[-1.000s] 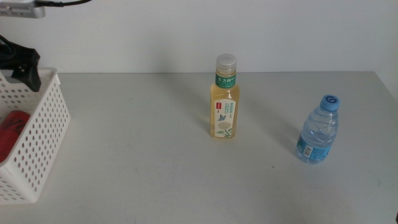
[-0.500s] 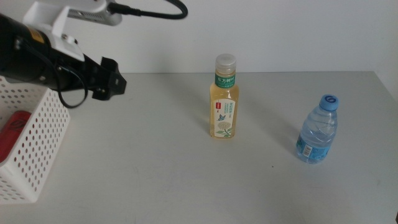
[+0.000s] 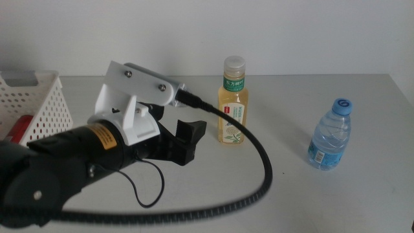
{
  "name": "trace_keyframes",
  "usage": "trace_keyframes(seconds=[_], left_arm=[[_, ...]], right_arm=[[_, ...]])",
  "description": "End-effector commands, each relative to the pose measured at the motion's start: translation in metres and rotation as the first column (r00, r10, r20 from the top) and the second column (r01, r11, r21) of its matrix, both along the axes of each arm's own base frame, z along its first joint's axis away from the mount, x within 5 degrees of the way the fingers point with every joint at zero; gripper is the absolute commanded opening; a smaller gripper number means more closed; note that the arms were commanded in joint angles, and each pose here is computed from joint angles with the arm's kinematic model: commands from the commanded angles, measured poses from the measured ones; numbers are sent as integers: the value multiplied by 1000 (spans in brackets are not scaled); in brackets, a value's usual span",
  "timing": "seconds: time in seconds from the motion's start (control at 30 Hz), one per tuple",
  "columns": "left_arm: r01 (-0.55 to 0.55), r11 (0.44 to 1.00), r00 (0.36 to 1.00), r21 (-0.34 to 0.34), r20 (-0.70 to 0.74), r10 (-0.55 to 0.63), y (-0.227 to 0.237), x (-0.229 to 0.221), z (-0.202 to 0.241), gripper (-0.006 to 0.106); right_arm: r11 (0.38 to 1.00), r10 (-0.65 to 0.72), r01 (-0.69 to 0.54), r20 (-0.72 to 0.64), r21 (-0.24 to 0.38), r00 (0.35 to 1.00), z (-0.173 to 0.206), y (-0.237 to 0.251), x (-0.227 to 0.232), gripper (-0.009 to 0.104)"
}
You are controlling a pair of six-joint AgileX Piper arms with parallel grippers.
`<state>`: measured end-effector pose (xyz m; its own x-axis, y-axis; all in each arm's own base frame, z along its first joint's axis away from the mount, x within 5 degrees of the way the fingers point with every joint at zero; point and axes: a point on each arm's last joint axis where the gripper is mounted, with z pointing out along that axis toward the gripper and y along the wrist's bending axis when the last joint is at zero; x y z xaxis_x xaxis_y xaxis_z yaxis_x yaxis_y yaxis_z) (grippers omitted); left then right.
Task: Use arms to grab the bottles and put them into the dustbin to the left of the table.
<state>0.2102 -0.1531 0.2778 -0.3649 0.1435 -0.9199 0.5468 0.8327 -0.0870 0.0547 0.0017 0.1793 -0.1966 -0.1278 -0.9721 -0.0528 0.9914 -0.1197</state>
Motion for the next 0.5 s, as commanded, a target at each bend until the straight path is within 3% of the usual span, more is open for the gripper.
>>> trace_keyframes(seconds=[0.0,0.13,0.47], left_arm=[[-16,989,979,-144,200,45,-4,-5,18,92],[-4,982,954,-187,294,60,-9,-11,5,92],[-26,987,943,-161,324,78,-23,6,-23,92]], right_arm=[[1000,-3,5,103,-14,995,11,0,-1,70],[1000,-3,5,103,-14,995,11,0,-1,70],[1000,-3,5,103,-14,995,11,0,-1,70]])
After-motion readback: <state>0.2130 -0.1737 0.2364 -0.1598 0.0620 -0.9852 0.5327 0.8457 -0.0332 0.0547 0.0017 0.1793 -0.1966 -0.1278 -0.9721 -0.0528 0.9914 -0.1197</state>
